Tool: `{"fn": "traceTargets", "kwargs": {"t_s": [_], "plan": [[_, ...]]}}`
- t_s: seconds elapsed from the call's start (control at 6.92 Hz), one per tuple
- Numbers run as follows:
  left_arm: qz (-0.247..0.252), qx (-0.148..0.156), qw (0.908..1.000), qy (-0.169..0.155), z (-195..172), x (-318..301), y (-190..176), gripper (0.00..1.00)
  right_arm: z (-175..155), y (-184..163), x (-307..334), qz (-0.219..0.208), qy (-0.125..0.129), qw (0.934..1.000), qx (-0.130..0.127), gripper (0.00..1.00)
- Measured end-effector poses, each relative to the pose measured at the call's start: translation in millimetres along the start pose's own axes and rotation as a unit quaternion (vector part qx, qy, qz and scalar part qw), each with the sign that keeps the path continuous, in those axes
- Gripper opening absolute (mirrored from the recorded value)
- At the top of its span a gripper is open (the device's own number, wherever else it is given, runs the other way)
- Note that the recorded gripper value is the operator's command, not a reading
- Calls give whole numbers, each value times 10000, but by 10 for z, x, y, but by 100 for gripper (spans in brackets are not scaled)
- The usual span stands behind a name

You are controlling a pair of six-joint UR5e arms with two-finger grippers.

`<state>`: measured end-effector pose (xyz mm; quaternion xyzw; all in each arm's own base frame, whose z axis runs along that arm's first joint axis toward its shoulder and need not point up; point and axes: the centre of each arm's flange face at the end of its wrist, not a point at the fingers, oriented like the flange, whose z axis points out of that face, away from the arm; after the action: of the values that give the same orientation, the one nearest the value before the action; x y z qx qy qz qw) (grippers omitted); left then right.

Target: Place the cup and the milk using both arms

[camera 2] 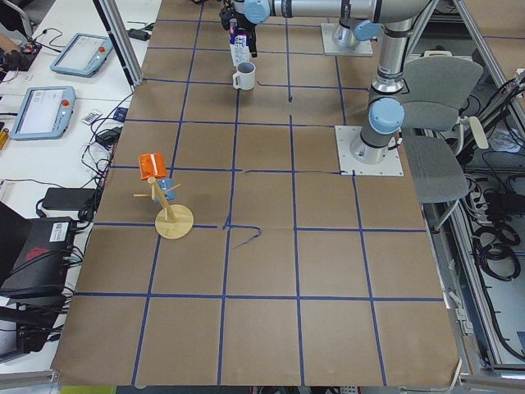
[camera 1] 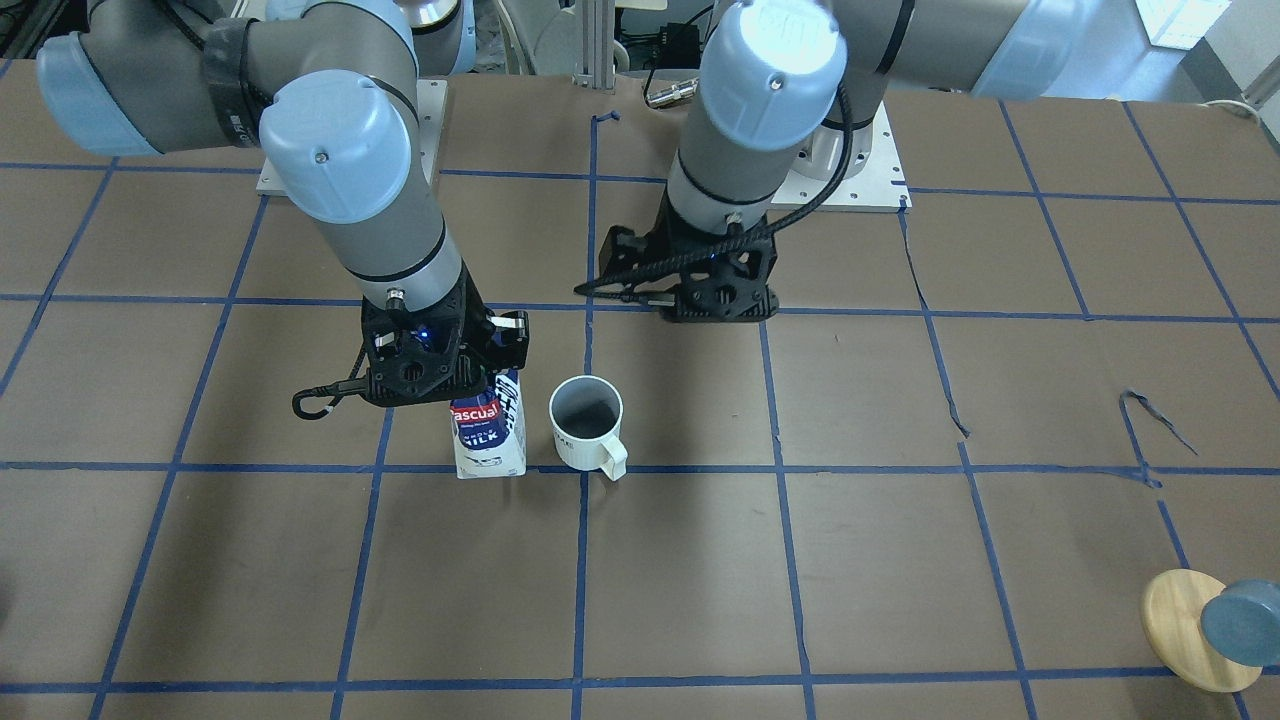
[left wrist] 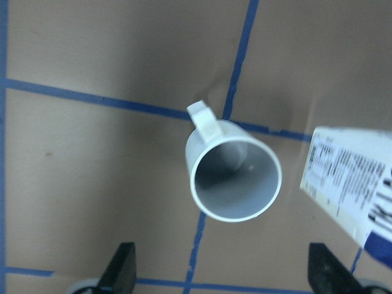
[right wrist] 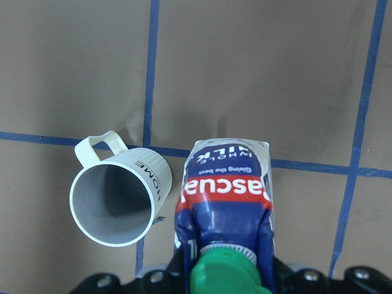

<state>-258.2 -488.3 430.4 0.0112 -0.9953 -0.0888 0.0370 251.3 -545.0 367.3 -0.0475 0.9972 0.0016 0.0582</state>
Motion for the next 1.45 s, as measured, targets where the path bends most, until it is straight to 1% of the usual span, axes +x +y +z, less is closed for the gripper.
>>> {"fn": "traceTargets", "kwargs": {"t_s": [0.14,0.29,0.43,0.58,0.72,0.87,1.16,1.3,1.45], "plan": [[276,-6,9996,-66,-250,-253,227,98,59,-17,-25,77,-8,10000,14,8],[457,55,9987,-208,-413,-477,420,98,111,-12,-77,174,-12,9998,19,8],[554,166,9976,-388,-492,-670,558,98,189,18,-140,195,-8,9998,-9,8],[643,427,9960,-454,-564,-848,586,100,274,52,-167,198,-2,9998,-57,9],[787,773,9927,-489,-654,-1031,523,100,323,74,-178,191,3,9998,-77,13],[829,1015,9901,-508,-720,-1174,430,100,343,81,-180,198,5,9998,-80,14],[773,1293,9874,-491,-769,-1273,289,100,353,87,-184,274,-3,9996,-89,15],[589,1369,9877,-464,-802,-1278,265,100,360,90,-183,296,-4,9995,-100,16],[313,1387,9889,-434,-848,-1278,258,100,369,97,-184,304,-18,9995,-112,20]]}}
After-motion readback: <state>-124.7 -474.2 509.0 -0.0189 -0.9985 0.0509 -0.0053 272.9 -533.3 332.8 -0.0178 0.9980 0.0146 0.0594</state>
